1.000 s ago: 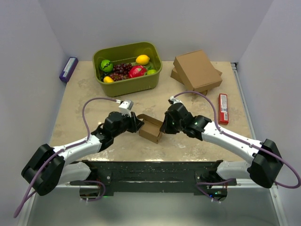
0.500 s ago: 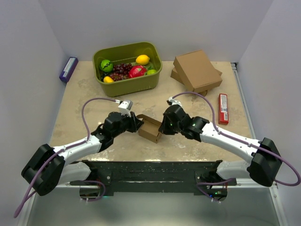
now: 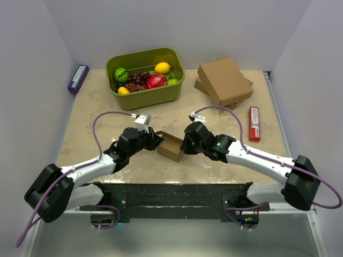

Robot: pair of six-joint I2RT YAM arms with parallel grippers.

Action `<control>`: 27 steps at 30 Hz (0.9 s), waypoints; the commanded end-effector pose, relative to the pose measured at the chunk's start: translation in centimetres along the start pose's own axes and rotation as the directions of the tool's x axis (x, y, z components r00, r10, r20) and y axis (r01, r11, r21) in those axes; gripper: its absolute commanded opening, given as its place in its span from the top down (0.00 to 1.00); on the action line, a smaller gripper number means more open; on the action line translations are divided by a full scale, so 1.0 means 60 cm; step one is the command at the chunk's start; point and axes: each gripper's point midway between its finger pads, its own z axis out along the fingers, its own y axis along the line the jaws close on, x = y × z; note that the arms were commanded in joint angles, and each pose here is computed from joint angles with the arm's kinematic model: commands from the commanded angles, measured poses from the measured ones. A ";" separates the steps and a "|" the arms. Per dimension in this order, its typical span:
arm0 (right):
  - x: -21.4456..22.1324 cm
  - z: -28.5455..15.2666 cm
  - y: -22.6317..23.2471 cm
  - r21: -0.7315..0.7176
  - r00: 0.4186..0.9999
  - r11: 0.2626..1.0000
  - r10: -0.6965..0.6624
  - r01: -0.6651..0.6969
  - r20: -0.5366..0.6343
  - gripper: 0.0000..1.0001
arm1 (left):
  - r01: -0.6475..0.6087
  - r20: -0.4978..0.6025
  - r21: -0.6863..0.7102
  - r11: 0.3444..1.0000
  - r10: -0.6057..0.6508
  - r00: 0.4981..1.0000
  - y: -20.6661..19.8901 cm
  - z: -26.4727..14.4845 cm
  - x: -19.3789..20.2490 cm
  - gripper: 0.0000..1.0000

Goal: Fold the paper box

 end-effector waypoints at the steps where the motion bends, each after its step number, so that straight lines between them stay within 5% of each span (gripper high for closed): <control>1: 0.066 0.015 -0.052 0.128 0.993 0.991 -0.017 0.032 -0.116 1.00 | 0.006 -0.025 0.020 1.000 -0.005 1.000 -0.006 -0.005 0.016 0.77; 21: 0.076 0.031 -0.107 0.291 0.987 0.949 -0.089 0.124 -0.131 1.00 | -0.020 0.002 0.114 0.993 0.020 1.000 -0.033 -0.012 0.006 0.76; 27: 0.050 0.021 -0.112 0.342 0.985 0.925 -0.136 0.165 -0.109 1.00 | -0.052 0.024 0.141 0.989 0.049 0.998 -0.045 -0.021 -0.009 0.56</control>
